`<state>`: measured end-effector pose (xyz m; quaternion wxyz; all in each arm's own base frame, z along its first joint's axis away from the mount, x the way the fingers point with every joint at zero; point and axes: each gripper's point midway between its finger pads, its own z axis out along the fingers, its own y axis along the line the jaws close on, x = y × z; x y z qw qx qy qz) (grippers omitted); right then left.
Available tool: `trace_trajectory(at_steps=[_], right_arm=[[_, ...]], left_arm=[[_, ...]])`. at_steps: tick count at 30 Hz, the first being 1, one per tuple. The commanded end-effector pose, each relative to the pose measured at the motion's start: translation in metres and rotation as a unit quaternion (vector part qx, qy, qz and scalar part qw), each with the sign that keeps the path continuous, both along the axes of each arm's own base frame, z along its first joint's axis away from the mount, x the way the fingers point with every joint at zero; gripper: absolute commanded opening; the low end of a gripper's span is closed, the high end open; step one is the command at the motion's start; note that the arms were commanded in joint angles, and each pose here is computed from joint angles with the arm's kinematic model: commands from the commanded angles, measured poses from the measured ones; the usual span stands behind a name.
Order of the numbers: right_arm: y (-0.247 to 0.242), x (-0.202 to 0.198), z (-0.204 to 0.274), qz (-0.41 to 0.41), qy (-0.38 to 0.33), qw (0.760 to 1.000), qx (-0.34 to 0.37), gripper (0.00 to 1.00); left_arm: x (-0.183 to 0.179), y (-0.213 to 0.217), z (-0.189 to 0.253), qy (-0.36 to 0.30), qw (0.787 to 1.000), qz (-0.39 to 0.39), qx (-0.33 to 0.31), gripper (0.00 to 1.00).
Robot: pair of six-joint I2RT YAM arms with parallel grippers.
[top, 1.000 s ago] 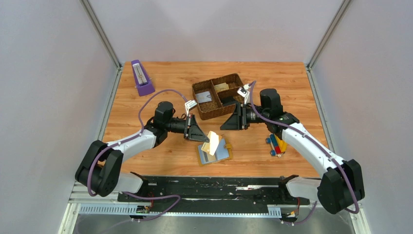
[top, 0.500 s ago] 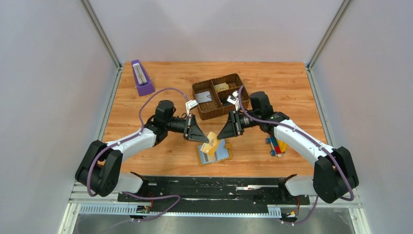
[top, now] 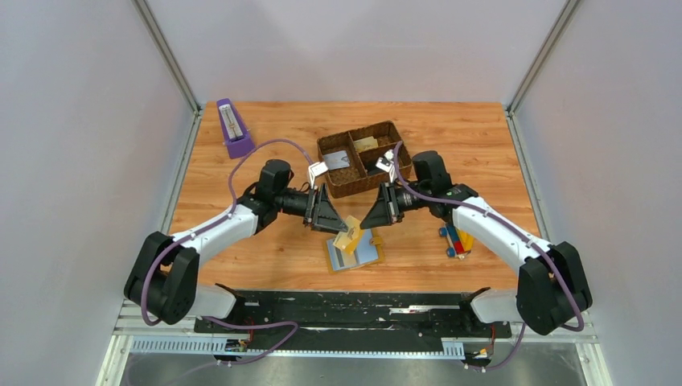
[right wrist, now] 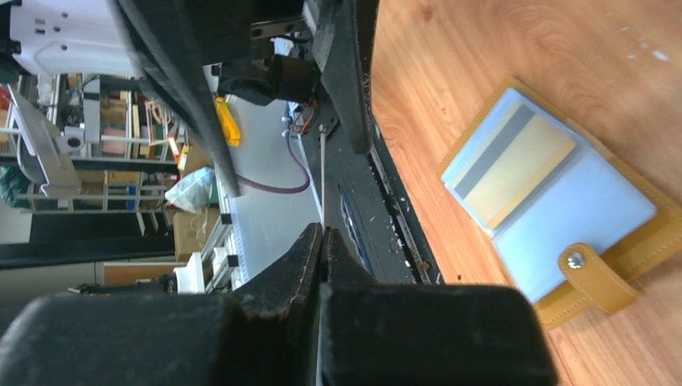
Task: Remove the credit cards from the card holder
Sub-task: Place the credit card in the storage box.
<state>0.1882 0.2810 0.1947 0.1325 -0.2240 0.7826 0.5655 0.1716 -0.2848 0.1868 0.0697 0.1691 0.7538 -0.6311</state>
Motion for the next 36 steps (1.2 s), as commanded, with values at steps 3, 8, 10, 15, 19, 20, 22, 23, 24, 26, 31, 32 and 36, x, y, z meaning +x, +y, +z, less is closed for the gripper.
trace_trajectory(at_steps=[3,8,10,15,19,20,22,23,24,26,31,32,36], right_arm=[[-0.016,0.040,0.033,-0.069,-0.057,0.996,0.006,0.00],[-0.038,0.088,0.037,-0.154,-0.075,0.985,-0.023,0.00],[-0.049,0.116,0.036,-0.199,-0.074,0.976,-0.038,0.00],[-0.072,0.185,0.039,-0.279,-0.093,0.953,-0.070,0.00],[-0.083,0.237,0.036,-0.323,-0.108,0.935,-0.095,0.00],[-0.085,0.248,0.032,-0.332,-0.109,0.931,-0.102,0.00],[-0.086,0.271,0.026,-0.343,-0.116,0.925,-0.113,0.00],[-0.086,0.282,0.024,-0.345,-0.121,0.924,-0.115,0.00],[-0.084,0.292,0.020,-0.345,-0.124,0.923,-0.117,0.00],[-0.081,0.312,0.003,-0.343,-0.118,0.924,-0.122,0.00],[-0.066,0.340,-0.007,-0.338,-0.107,0.931,-0.087,0.00],[-0.064,0.344,-0.011,-0.340,-0.102,0.931,-0.084,0.00],[-0.062,0.355,-0.027,-0.347,-0.089,0.930,-0.085,0.00]], left_arm=[[0.021,0.009,0.001,-0.083,0.992,0.040,0.089,0.98],[0.030,0.021,-0.004,-0.091,0.985,0.067,0.134,1.00],[0.043,0.035,-0.013,-0.114,0.972,0.101,0.177,1.00],[0.064,0.077,-0.026,-0.122,0.937,0.178,0.276,1.00],[0.079,0.121,-0.036,-0.118,0.892,0.248,0.359,1.00],[0.084,0.133,-0.039,-0.120,0.876,0.270,0.381,1.00],[0.085,0.146,-0.040,-0.118,0.861,0.288,0.403,1.00],[0.084,0.148,-0.040,-0.119,0.858,0.290,0.407,1.00],[0.084,0.150,-0.039,-0.121,0.856,0.294,0.408,1.00],[0.083,0.150,-0.039,-0.126,0.856,0.294,0.407,1.00],[0.081,0.148,-0.040,-0.124,0.860,0.286,0.404,1.00],[0.081,0.148,-0.040,-0.124,0.860,0.286,0.403,1.00],[0.082,0.147,-0.042,-0.122,0.861,0.283,0.405,1.00]])
